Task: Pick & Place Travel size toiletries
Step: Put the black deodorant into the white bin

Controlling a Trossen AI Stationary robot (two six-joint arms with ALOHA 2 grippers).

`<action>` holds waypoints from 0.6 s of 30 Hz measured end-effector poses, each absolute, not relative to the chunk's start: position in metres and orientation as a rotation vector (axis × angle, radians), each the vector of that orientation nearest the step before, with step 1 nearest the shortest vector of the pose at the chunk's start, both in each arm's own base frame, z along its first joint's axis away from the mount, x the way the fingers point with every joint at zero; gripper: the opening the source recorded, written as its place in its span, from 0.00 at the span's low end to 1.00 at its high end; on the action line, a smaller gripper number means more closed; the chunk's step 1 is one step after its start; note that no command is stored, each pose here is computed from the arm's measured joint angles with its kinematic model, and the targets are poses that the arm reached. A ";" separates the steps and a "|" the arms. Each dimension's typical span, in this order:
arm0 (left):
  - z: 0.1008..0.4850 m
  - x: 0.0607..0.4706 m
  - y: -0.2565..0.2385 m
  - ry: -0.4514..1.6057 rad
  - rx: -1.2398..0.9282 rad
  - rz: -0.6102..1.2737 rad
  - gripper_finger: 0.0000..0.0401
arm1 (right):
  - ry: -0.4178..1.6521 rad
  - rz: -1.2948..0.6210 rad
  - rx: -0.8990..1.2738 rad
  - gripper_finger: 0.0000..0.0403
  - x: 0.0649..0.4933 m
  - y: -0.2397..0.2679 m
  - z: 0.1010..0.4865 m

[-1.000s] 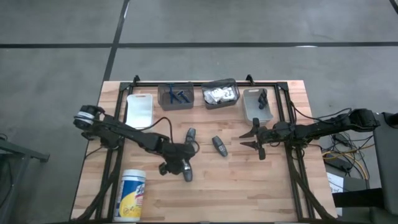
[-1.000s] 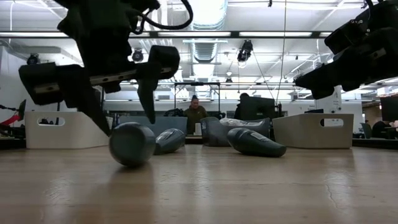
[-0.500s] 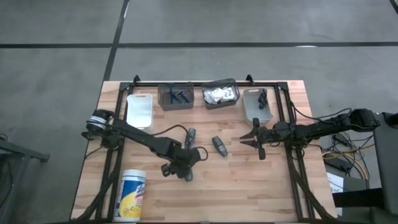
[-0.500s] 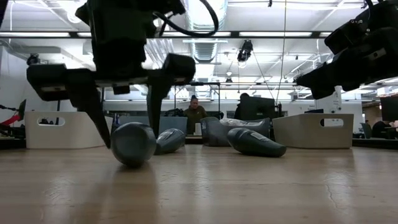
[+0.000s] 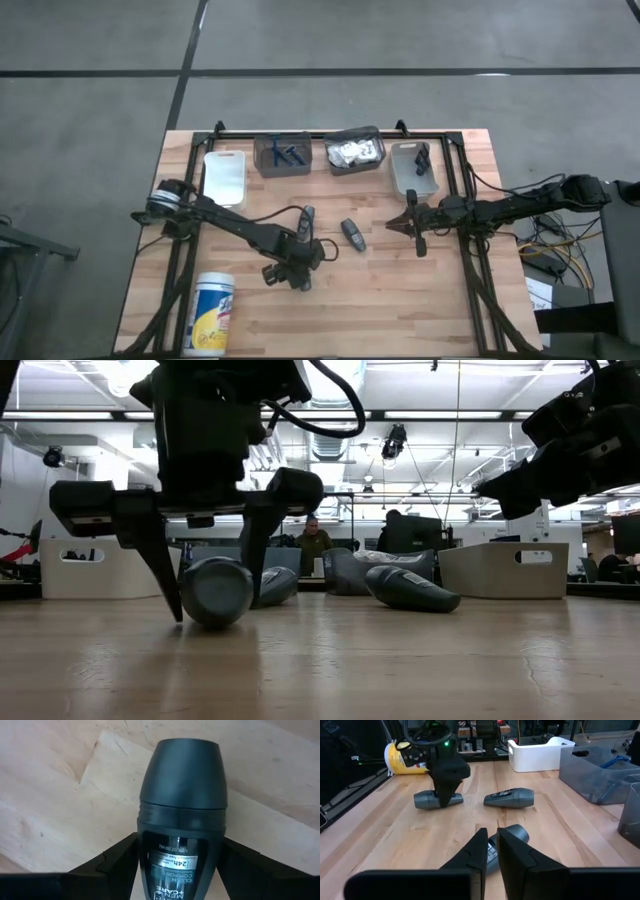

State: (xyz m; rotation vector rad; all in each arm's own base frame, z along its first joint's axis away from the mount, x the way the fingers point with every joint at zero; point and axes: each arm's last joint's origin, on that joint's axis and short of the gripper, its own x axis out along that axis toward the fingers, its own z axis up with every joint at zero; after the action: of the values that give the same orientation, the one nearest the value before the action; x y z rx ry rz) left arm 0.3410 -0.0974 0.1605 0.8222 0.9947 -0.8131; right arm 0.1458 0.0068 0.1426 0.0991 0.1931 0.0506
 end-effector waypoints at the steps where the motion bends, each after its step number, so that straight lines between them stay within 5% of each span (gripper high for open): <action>1: 0.160 0.341 -0.097 0.998 0.822 -0.812 0.62 | 0.193 0.050 0.099 0.09 0.146 0.007 0.143; 18: 0.158 0.341 -0.097 1.026 0.782 -0.747 0.57 | 0.193 0.051 0.095 0.16 0.146 0.007 0.143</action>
State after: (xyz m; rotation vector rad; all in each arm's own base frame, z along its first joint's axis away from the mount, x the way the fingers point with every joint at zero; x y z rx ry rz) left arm 0.3414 -0.0966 0.1582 0.7820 1.0256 -0.7466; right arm 0.1459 0.0068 0.1427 0.0951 0.1926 0.0508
